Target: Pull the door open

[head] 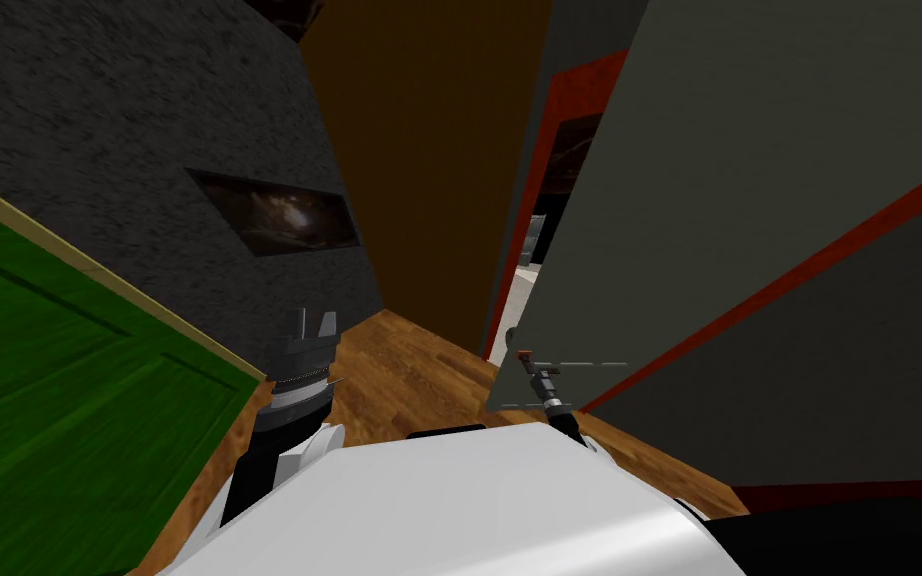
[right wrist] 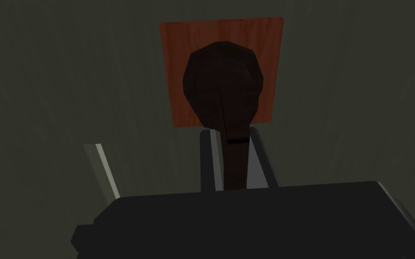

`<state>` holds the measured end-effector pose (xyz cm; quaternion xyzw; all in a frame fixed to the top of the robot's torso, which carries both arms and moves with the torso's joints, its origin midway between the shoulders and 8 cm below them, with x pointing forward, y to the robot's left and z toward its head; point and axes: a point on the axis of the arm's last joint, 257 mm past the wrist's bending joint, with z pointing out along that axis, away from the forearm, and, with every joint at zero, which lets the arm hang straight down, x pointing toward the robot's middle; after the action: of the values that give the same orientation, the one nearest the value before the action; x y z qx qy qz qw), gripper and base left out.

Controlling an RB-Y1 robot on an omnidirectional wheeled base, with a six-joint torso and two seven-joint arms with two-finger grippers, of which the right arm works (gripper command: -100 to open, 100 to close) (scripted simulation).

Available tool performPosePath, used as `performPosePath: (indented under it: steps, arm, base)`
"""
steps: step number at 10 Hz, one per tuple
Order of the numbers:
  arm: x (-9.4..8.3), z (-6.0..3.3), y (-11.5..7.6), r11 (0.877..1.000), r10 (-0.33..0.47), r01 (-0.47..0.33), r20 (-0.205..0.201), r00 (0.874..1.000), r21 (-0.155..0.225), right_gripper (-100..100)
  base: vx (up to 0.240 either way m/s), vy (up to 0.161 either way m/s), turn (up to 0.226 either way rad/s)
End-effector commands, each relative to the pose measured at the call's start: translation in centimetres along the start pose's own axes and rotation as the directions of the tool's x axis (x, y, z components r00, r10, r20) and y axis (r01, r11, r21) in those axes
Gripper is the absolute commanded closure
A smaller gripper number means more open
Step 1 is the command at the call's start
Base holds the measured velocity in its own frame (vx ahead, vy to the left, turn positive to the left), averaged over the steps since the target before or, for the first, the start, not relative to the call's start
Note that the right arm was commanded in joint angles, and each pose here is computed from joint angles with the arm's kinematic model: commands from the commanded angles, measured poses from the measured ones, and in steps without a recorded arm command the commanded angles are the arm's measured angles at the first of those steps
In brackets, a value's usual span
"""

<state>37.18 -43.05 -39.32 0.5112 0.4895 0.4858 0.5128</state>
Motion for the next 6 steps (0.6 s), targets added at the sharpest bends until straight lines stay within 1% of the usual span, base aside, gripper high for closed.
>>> performPosePath:
  steps: [1, 3, 5, 6]
  arm:
    - [0.1, -1.12, -0.1, 1.0, 0.002, -0.002, -0.023, 1.0, 0.0, 100]
    - [0.0, -2.31, 0.0, 1.0, 0.002, -0.002, -0.046, 0.999, -0.002, 100]
    - [-0.2, -3.25, 0.0, 1.0, 0.003, -0.003, -0.065, 0.998, -0.002, 100]
    - [0.1, -3.02, -0.1, 1.0, 0.004, -0.004, -0.062, 0.998, 0.001, 100]
  base:
    - [-0.197, -0.084, 0.118]
    - [-0.209, -0.08, 0.156]
    - [-0.18, -0.051, 0.101]
    - [-0.079, -0.017, 0.016]
